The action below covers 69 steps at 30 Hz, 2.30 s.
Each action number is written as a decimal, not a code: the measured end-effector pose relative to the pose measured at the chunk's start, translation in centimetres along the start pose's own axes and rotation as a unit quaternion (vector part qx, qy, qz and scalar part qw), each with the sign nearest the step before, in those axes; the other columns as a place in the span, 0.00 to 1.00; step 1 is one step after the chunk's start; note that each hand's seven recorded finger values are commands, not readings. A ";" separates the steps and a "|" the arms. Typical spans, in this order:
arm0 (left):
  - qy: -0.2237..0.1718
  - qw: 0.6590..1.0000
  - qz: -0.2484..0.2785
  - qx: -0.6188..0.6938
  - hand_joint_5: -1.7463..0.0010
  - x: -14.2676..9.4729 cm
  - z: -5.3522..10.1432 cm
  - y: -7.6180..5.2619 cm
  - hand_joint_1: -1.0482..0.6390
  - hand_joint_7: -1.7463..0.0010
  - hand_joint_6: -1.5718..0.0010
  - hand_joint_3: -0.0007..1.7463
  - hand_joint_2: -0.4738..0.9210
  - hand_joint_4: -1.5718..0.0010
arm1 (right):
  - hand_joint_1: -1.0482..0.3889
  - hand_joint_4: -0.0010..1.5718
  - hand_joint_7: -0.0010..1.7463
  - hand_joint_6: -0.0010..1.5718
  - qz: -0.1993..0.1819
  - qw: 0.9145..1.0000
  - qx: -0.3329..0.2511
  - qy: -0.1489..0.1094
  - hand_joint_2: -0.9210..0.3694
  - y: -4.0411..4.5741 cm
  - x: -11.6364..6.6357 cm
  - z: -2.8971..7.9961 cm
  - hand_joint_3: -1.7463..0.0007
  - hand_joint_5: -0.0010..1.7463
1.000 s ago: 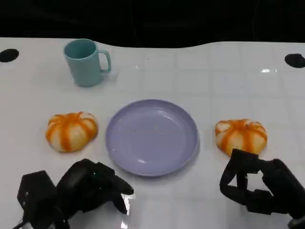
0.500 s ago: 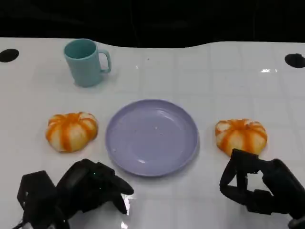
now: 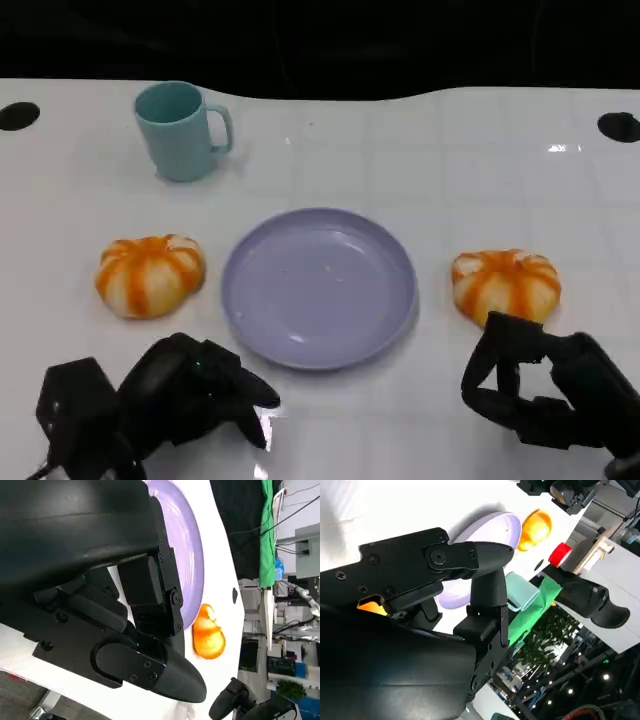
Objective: Grasp the bread from the table and place it into the plate.
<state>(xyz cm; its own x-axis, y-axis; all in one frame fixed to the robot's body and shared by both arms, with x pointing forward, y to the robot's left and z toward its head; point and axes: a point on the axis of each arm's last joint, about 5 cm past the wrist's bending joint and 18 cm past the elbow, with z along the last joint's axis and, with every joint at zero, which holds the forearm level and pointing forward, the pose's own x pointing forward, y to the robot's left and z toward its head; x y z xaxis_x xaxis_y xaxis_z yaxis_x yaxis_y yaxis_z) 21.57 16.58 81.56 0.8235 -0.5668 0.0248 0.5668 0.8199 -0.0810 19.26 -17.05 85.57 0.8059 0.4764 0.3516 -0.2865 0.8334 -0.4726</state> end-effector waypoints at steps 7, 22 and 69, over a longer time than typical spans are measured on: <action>0.000 1.000 0.000 0.000 0.45 0.0 0.0 0.0 0.00 0.96 0.00 0.05 1.00 0.19 | 0.45 0.56 1.00 0.47 -0.002 1.000 0.000 -0.001 0.00 -0.03 0.0 0.0 0.86 1.00; 0.000 1.000 0.000 0.001 0.45 0.0 0.0 0.0 0.00 0.96 0.00 0.05 1.00 0.20 | 0.45 0.56 1.00 0.47 -0.004 1.000 -0.001 -0.002 0.00 -0.05 0.1 0.0 0.86 1.00; 0.000 1.000 -0.001 0.001 0.45 0.1 0.0 0.0 0.00 0.95 0.00 0.04 1.00 0.19 | 0.28 0.12 0.00 0.14 0.129 0.917 -0.354 0.129 0.04 -5.83 4.4 2.5 1.00 0.10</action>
<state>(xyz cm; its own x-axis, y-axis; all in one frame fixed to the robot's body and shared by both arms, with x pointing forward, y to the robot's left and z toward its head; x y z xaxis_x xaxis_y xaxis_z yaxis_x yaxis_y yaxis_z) 21.60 16.53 81.58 0.8226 -0.5680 0.0258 0.5681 0.8192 -0.0791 23.13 -19.13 91.90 0.8806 0.4739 -0.0055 -0.1505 0.2685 -0.9514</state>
